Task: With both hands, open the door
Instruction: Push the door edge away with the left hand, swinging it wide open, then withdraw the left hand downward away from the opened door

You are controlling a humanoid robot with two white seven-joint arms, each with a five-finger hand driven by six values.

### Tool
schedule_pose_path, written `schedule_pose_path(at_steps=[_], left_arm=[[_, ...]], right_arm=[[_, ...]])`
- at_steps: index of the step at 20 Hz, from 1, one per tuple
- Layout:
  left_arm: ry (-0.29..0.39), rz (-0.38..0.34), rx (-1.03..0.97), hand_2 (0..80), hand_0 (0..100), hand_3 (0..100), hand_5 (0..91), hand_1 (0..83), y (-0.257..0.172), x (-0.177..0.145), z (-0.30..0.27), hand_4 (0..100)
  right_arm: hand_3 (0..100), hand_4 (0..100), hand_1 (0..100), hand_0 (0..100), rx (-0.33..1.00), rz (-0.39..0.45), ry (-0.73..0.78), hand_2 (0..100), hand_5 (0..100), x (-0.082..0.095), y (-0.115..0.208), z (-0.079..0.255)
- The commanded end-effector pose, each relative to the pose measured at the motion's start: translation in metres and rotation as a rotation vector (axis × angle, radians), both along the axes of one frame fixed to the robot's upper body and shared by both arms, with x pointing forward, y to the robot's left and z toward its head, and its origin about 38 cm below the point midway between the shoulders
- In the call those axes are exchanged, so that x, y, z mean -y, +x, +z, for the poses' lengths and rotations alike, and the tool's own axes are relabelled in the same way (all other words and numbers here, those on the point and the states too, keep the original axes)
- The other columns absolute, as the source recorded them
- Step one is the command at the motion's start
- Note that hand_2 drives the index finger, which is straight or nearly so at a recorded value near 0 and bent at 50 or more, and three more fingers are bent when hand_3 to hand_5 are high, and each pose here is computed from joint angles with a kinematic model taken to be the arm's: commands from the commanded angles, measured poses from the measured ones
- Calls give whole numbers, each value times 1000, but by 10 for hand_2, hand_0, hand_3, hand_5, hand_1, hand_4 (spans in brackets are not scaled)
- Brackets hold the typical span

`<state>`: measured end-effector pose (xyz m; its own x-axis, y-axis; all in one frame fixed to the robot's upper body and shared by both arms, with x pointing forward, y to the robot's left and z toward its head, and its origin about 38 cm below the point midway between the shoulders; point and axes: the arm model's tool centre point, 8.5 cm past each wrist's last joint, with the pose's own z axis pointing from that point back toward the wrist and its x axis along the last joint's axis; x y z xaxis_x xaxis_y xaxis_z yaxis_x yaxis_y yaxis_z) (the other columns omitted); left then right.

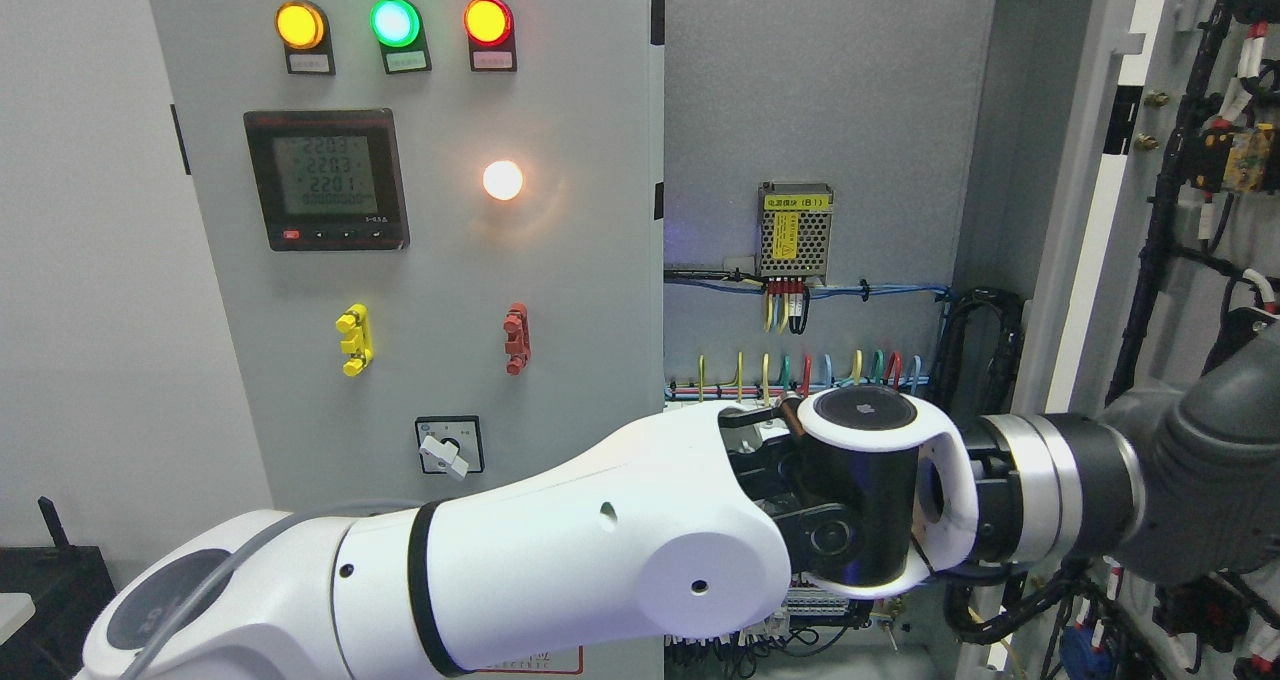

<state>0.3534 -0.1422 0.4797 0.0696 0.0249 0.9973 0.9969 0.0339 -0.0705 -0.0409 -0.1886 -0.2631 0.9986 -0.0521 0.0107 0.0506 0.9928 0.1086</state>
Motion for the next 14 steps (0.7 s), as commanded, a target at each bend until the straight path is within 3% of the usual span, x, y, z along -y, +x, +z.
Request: schedule_pose_path(at_steps=[1, 5, 14], left_arm=[[-32, 85, -6, 0, 0, 0, 0, 0, 42, -60, -8, 31], [-48, 123, -37, 0, 0, 0, 0, 0, 52, -109, -40, 31], [-1, 189, -92, 0, 0, 0, 0, 0, 53, -201, -98, 31]], right_arm=[[0, 0, 0, 107, 0, 0, 0, 0, 0, 0, 0, 0], [0, 0, 0, 107, -1, 0, -2, 0, 0, 1, 0, 0], [0, 0, 0, 107, -1, 0, 0, 0, 0, 0, 0, 0]])
